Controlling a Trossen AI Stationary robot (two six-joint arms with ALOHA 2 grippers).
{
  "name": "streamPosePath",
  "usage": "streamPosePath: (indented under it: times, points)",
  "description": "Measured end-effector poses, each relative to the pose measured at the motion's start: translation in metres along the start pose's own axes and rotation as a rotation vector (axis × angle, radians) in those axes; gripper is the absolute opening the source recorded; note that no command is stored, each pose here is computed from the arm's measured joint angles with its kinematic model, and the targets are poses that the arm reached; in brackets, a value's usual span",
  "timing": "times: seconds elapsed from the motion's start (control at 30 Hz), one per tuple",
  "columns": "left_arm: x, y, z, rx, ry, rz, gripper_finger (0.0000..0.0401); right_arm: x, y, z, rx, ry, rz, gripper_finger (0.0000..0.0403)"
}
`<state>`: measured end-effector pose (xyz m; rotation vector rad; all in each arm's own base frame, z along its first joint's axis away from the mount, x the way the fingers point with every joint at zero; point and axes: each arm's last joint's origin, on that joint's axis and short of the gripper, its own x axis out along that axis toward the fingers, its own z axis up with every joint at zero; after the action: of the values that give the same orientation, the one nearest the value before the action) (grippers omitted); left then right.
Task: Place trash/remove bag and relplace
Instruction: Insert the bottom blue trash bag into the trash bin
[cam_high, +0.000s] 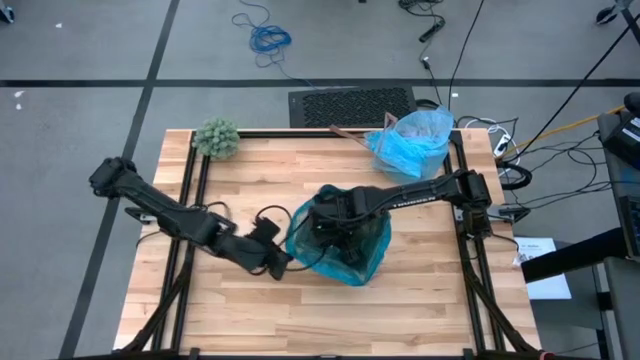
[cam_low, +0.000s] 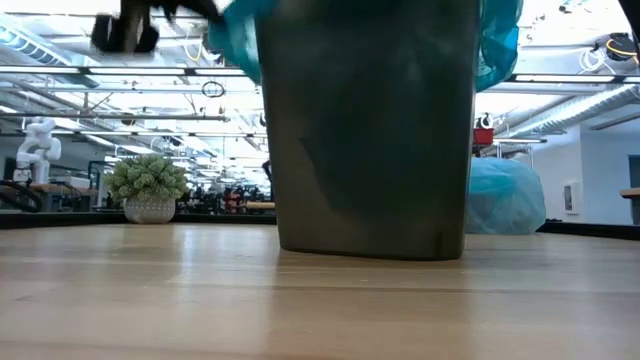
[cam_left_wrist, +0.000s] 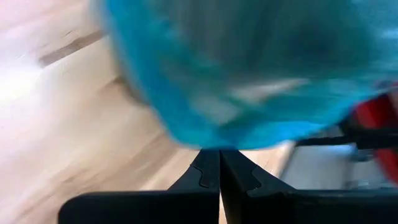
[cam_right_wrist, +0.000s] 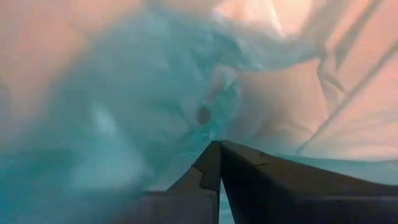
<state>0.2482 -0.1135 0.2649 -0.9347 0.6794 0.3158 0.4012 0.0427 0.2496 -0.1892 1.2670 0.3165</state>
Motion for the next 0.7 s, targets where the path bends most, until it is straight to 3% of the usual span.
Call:
streamPosePath:
  times: [0.17,0.37,0.57,0.7]
  points:
    - [-0.054,-0.023,0.011,-0.019,-0.136,-0.125,0.0,0.0,0.0,0.0,0.004,-0.002,0.001,0.0]
    - [-0.097,-0.026,0.026,-0.047,-0.21,-0.18,0.0,0.0,-0.001,0.001,-0.001,-0.009,0.0,0.0]
    - [-0.094,-0.002,0.036,-0.065,-0.314,0.036,0.0,0.0,-0.001,0.002,-0.004,-0.017,-0.002,0.0]
    - [-0.075,0.011,0.037,-0.076,-0.331,0.073,0.0,0.0,-0.001,0.002,-0.005,-0.021,-0.003,0.0]
